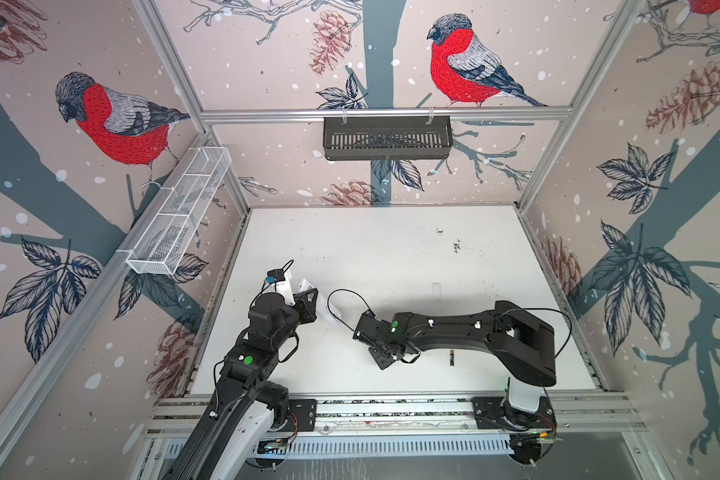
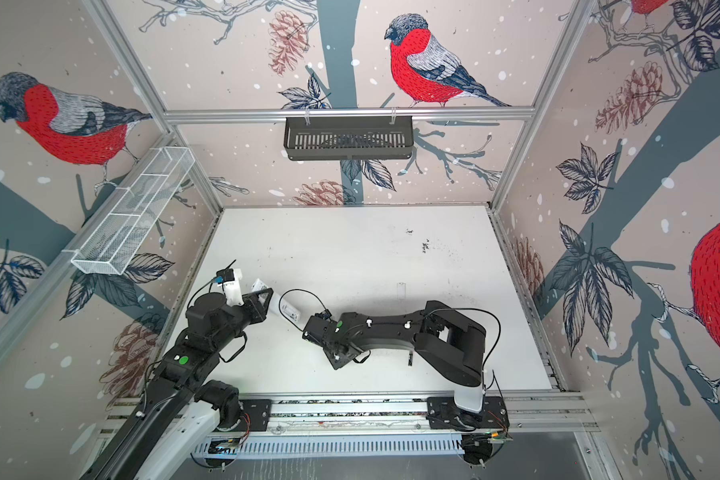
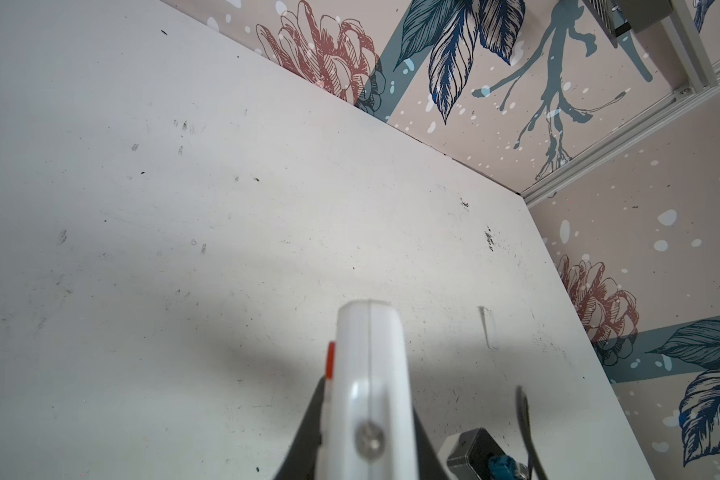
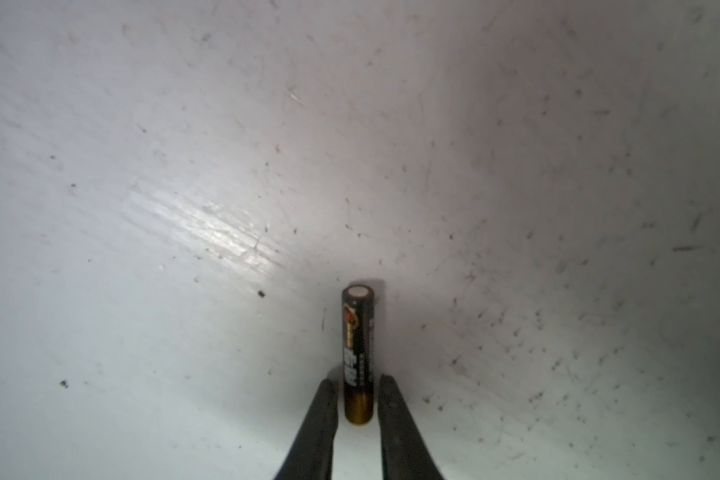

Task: Load the batteries into the remote control
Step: 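Carry the battery with the right gripper to the remote's compartment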

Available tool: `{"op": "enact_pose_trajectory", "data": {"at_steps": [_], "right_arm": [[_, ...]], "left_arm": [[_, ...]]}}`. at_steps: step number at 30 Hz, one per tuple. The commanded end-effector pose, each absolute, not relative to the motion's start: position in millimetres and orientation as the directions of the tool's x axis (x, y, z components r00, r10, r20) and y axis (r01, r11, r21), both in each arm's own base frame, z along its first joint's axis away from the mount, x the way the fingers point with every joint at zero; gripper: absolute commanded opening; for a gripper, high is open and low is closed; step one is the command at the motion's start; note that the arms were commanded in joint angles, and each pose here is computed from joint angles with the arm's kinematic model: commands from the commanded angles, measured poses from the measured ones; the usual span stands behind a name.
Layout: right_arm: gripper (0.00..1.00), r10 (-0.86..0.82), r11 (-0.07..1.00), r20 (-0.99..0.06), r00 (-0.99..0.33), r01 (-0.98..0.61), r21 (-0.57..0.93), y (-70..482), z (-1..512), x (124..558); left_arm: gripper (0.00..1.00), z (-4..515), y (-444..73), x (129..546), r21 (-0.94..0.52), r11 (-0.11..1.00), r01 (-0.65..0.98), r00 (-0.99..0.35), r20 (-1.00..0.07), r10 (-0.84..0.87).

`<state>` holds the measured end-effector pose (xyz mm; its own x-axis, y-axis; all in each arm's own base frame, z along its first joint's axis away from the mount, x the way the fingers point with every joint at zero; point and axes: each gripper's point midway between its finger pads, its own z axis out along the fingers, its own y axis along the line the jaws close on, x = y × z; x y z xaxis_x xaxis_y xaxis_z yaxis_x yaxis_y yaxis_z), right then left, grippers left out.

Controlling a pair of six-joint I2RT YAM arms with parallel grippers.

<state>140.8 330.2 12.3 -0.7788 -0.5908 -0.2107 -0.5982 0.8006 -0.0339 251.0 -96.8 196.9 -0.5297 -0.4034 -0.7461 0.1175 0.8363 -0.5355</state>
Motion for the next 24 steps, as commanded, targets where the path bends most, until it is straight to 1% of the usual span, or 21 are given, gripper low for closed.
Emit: {"op": "enact_pose_trajectory", "data": {"at_steps": [1,6,11,14,18,21,24], "right_arm": [[0.19,-0.613,0.79,-0.134,-0.779,-0.603,-0.108,304,2,136],[0.15,-0.613,0.788,-0.196,-0.765,-0.61,-0.085,309,9,143],[0.13,-0.591,0.789,-0.313,-0.743,-0.613,-0.036,314,28,153],[0.13,-0.579,0.776,-0.393,-0.714,-0.63,0.0,317,48,155],[0.13,-0.552,0.752,-0.497,-0.67,-0.658,0.051,317,78,154],[0.13,-0.534,0.711,-0.571,-0.623,-0.696,0.094,321,104,148],[0.13,-0.51,0.657,-0.628,-0.588,-0.737,0.157,332,127,138]], "left_arm": [[0.0,209,-107,254,-0.549,0.815,0.184,-0.515,-0.76,-0.396],[0.0,208,-137,247,-0.595,0.745,0.3,-0.599,-0.726,-0.339],[0.0,197,-163,237,-0.613,0.707,0.354,-0.671,-0.693,-0.265],[0.0,191,-181,230,-0.653,0.645,0.397,-0.713,-0.662,-0.23],[0.0,182,-200,218,-0.705,0.563,0.431,-0.765,-0.617,-0.185],[0.0,186,-209,212,-0.732,0.501,0.462,-0.776,-0.607,-0.171],[0.0,190,-213,208,-0.745,0.466,0.477,-0.78,-0.604,-0.166]]}}
